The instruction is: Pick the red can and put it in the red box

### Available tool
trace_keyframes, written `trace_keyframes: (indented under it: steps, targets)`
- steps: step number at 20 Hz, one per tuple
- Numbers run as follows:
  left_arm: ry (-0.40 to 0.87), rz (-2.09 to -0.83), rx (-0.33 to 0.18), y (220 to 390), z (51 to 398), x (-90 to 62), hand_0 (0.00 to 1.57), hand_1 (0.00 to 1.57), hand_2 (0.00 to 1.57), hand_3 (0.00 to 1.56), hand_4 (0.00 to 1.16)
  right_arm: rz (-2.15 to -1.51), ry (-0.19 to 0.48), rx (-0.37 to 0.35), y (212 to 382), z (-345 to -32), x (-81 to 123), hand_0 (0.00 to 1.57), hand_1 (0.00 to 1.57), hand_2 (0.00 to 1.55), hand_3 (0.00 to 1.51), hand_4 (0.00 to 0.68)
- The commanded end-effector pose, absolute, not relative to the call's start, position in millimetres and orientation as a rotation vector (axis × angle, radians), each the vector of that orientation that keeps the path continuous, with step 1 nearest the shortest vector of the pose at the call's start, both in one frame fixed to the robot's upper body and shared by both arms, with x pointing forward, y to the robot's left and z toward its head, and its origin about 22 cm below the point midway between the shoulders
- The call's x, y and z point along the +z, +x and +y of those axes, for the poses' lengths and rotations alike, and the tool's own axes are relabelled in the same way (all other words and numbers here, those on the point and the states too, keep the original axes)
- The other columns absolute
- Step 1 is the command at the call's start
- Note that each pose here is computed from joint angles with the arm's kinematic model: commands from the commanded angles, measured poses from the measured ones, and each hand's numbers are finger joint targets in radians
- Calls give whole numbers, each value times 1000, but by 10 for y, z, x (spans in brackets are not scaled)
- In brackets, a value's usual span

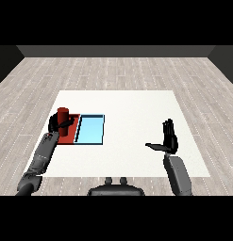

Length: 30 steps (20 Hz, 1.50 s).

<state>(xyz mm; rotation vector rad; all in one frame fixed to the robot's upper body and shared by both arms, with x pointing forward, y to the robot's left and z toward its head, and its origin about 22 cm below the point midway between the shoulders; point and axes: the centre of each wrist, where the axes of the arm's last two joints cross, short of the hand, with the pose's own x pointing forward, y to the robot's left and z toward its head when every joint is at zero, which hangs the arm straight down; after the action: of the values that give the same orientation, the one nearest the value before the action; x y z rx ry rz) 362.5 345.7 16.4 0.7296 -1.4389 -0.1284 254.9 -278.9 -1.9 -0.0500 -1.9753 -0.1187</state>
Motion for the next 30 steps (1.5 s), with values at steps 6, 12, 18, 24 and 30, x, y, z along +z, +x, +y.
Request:
trace_keyframes:
  steps: [6, 12, 18, 24, 30]
  targets:
    - [905, -1107, -138, 3531, 3760, -291, 1005, 1005, 1064, 1208, 939, -2052, -96, -88, 2595, -2808, 177, 0, 0, 0, 0, 0]
    - [900, -977, -131, 3466, 3636, -510, 798, 798, 749, 0, 709, -2077, -77, -88, 2454, -2744, -14, 0, 0, 0, 0, 0]
    - [823, -909, -266, 3294, 3941, -516, 0, 0, 0, 0, 654, -2096, -52, -91, 2550, -2772, 139, 0, 0, 0, 0, 0]
    - [853, -774, -342, 3423, 3844, -440, 0, 0, 0, 0, 0, -2099, -2, -58, 2271, -2591, -9, 0, 0, 0, 0, 0]
    - [860, -978, -104, 3529, 3885, -272, 0, 0, 0, 0, 0, -2141, 0, -73, 2343, -2708, 217, 0, 0, 0, 0, 0]
